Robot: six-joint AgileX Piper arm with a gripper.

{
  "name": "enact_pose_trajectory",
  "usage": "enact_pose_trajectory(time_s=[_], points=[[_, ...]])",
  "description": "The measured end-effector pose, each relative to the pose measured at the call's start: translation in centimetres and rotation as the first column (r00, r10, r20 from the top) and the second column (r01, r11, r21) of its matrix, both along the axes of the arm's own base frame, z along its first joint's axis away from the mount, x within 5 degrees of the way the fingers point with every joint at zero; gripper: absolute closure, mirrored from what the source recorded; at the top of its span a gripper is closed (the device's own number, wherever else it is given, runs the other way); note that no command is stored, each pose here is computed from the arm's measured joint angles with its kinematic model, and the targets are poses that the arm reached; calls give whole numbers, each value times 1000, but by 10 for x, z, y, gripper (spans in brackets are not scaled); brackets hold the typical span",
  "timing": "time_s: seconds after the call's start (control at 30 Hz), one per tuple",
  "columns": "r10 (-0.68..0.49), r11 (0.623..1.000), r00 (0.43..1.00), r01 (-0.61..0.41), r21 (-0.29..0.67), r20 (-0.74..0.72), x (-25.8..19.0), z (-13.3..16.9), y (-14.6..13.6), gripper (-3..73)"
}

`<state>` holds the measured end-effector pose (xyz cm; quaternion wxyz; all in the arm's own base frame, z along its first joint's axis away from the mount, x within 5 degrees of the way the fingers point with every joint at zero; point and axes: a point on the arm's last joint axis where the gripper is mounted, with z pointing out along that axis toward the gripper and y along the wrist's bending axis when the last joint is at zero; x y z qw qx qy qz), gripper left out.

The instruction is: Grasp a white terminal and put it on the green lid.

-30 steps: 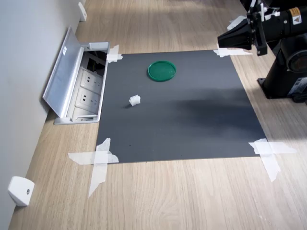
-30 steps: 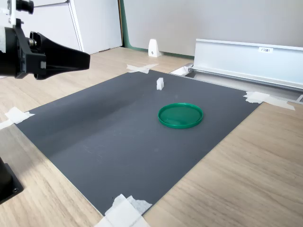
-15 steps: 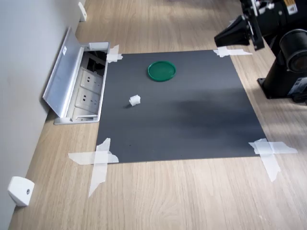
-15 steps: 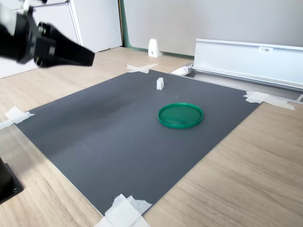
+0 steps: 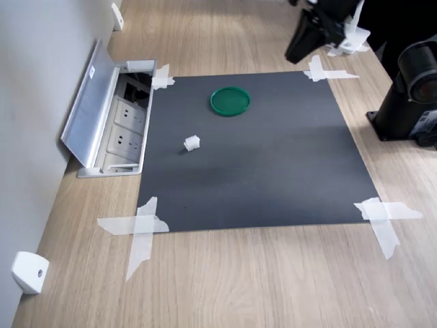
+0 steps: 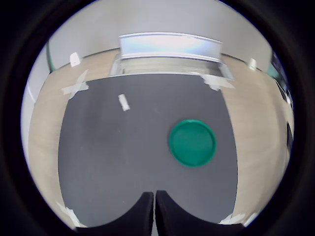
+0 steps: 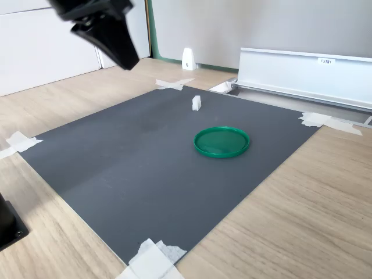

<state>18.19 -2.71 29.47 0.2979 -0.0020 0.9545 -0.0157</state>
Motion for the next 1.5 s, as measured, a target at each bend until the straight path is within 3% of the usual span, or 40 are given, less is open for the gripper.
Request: enact_pose_trajectory(time_s=[0.17, 0.27, 0.4, 0.63, 0.8, 1.17, 1.5], points=[[88, 996, 992, -88, 0, -92, 38, 8, -5, 687], [102, 995, 987, -102, 4, -121, 59, 12, -8, 630], [146, 989, 974, -149, -1, -174, 85, 14, -7, 488], [257, 962, 938, -271, -31, -231, 128, 11, 26, 167], [307, 944, 918, -328, -45, -249, 157, 3, 46, 10], [252, 961, 912, -274, -24, -324, 198, -42, 61, -30], [325, 941, 869, -337, 34, -372, 205, -67, 69, -30]])
